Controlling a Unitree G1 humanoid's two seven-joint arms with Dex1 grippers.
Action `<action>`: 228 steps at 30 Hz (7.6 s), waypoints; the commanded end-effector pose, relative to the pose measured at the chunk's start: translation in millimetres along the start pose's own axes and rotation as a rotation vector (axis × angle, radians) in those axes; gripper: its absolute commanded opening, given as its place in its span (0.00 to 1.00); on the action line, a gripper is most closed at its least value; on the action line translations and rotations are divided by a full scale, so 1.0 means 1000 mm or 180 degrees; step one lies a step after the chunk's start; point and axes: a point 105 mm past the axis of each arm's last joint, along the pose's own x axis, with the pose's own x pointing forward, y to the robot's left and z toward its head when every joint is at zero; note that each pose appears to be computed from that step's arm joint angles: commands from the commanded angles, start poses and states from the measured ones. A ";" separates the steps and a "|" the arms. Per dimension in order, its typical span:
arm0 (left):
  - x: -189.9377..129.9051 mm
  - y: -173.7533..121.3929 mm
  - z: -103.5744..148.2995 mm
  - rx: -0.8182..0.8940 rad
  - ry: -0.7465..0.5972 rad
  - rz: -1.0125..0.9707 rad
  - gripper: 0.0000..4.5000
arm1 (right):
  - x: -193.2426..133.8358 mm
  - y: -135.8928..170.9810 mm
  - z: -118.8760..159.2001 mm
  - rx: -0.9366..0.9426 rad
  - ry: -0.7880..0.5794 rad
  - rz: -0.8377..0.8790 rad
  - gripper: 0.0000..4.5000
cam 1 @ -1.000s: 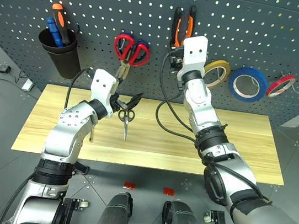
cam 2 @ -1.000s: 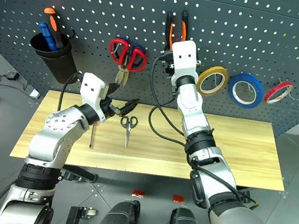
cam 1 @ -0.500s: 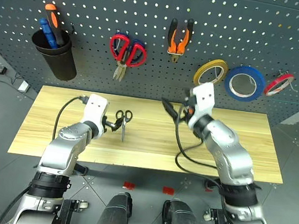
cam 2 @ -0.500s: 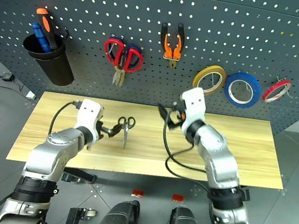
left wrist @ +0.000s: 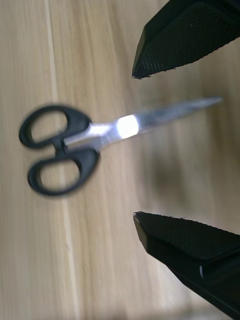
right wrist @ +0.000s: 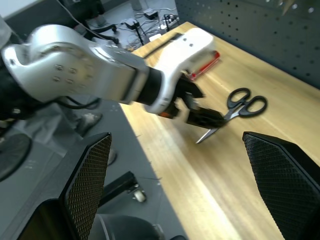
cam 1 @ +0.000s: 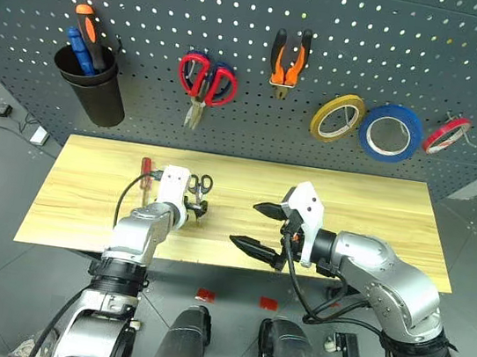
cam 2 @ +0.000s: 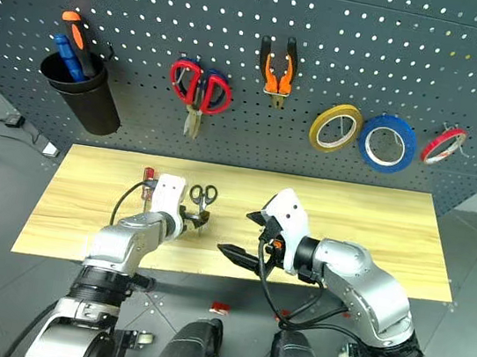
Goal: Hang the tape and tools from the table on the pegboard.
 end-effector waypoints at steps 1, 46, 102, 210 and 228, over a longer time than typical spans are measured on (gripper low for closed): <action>0.005 0.004 -0.007 0.0107 0.0067 0.0123 0.96 | -0.005 0.009 0.013 0.0082 -0.0182 0.0123 1.00; -0.169 -0.002 0.146 0.1207 -0.3298 0.0275 0.04 | -0.017 -0.008 0.041 -0.0453 -0.0368 -0.0147 1.00; -0.047 0.133 -0.006 -0.0366 -0.0427 0.0803 0.83 | 0.031 -0.022 0.057 -0.0781 -0.0173 -0.0930 1.00; -0.199 0.125 0.216 0.0290 -0.4200 0.1107 0.94 | 0.002 0.002 0.154 -0.1324 -0.1271 -0.0105 1.00; -0.094 0.112 0.073 0.0317 -0.1690 0.0925 1.00 | -0.041 -0.063 0.061 -0.0786 -0.0879 -0.1447 1.00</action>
